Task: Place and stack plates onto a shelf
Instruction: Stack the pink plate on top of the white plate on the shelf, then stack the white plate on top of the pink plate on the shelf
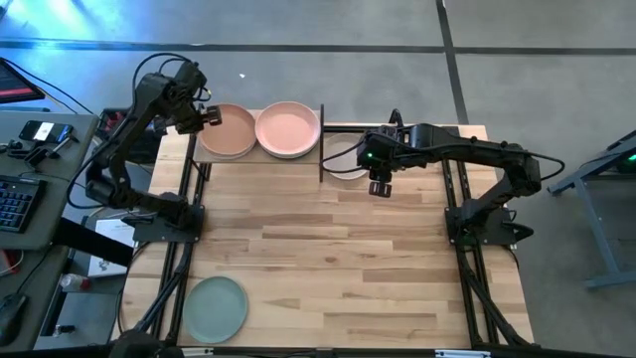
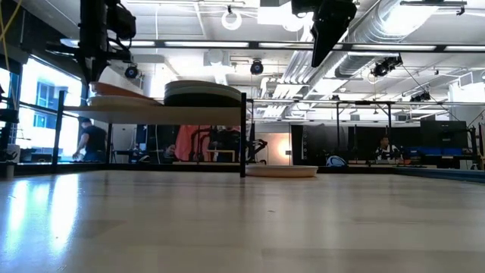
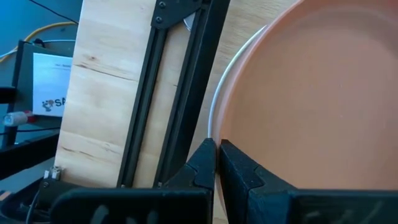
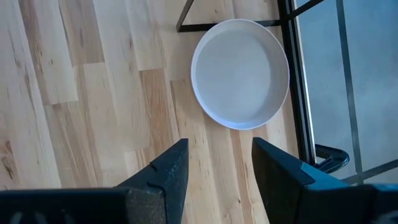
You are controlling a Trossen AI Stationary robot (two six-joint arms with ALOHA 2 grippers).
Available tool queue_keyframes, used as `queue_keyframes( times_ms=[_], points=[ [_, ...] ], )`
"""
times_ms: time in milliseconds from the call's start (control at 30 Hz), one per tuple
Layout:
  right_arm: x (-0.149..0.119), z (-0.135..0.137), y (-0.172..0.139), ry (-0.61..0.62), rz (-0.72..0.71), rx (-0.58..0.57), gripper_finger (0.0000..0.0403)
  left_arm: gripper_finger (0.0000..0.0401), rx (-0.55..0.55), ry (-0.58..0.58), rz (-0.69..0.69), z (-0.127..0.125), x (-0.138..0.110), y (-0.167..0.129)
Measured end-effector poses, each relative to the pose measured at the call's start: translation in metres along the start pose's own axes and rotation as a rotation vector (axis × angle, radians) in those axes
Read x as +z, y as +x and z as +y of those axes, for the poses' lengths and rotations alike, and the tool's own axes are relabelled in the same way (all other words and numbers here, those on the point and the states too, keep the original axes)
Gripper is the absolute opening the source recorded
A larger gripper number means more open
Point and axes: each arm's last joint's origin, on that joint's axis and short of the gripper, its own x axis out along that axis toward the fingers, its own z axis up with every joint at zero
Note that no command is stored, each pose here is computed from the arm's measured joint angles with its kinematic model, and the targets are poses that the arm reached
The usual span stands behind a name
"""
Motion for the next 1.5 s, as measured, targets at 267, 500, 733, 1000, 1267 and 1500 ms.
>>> queue_keyframes(
  times_ms=[267,500,733,1000,1267,1500],
  points=[
    [0.000,0.000,0.000,0.000,0.000,0.000,0.0151,0.0006,0.004,0.021,0.005,-0.001,0.001,0.001],
    [0.000,0.000,0.000,0.001,0.000,0.000,0.0151,0.0038,0.004,0.042,0.009,-0.001,0.000,0.001],
    [0.000,0.000,0.000,0.001,-0.002,0.000,0.0151,0.0048,-0.008,0.056,0.053,0.000,-0.003,0.001],
    [0.001,0.000,0.000,0.030,-0.014,0.003,0.0151,0.0044,-0.165,0.159,0.117,0.001,-0.014,-0.009],
    [0.003,0.002,0.000,0.038,-0.030,0.071,0.0151,0.0044,-0.275,0.281,0.037,0.002,-0.046,-0.037],
    [0.008,-0.004,0.002,-0.031,-0.113,0.201,0.0151,0.0044,-0.477,0.462,0.030,-0.009,-0.082,-0.060]
  ],
)
